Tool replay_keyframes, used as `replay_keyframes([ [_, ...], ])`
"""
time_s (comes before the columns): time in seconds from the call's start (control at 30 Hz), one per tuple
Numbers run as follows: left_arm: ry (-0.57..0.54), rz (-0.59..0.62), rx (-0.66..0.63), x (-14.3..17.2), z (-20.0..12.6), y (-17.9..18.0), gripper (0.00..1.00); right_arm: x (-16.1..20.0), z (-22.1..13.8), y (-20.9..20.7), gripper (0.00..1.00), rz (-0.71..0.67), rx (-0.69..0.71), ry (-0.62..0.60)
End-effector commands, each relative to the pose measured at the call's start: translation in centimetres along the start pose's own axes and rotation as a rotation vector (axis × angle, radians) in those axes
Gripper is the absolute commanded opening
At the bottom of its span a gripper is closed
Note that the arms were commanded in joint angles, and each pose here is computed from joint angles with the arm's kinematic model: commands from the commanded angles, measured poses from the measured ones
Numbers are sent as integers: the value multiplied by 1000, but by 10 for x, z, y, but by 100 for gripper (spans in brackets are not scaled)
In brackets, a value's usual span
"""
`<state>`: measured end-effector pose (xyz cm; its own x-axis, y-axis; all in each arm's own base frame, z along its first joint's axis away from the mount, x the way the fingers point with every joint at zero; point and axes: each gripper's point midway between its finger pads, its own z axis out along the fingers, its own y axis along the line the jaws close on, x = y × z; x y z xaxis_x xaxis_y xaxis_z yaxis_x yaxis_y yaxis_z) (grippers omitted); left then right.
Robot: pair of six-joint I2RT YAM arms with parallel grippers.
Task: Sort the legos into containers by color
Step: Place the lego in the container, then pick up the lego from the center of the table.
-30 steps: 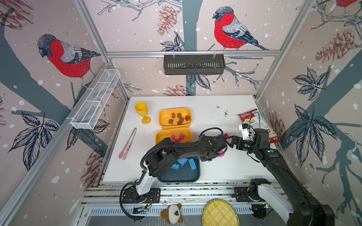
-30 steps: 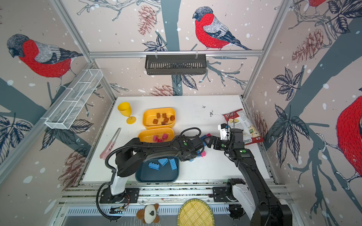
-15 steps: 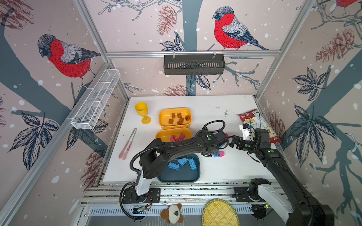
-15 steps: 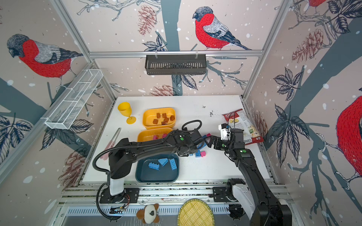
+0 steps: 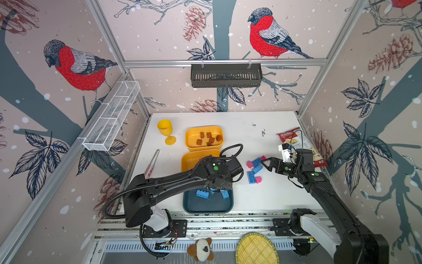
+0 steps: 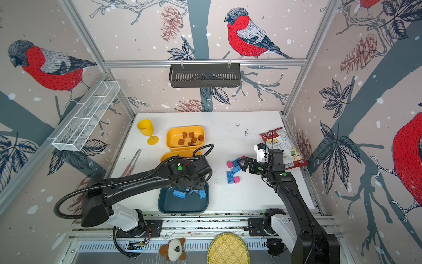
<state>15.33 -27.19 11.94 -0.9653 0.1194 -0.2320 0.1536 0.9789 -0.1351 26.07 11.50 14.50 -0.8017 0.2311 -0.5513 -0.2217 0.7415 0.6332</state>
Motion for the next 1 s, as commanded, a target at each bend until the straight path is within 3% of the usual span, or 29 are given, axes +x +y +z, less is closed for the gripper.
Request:
replay_keyframes([
  [0.0, 86, -4, 20, 24, 10, 7, 21, -4, -1, 6, 100, -24, -21, 0],
  [0.07, 98, -10, 4, 31, 16, 15, 25, -5, -1, 8, 100, -27, -24, -1],
  [0.17, 101, 4, 12, 30, 21, 14, 40, -6, -2, 9, 100, -32, -23, -8],
  [0.4, 11, 68, 102, -3, -1, -20, 59, -13, -8, 9, 100, -44, 8, -30],
  [0.53, -2, 79, 228, -22, -3, -62, 61, -19, -10, 5, 100, -53, 45, -48],
  [0.77, -2, 39, 361, -51, 27, -125, 61, -27, -13, -5, 100, -39, 81, -70],
  [0.97, 30, -21, 357, -65, 70, -141, 62, -26, -13, -12, 100, -18, 89, -66],
])
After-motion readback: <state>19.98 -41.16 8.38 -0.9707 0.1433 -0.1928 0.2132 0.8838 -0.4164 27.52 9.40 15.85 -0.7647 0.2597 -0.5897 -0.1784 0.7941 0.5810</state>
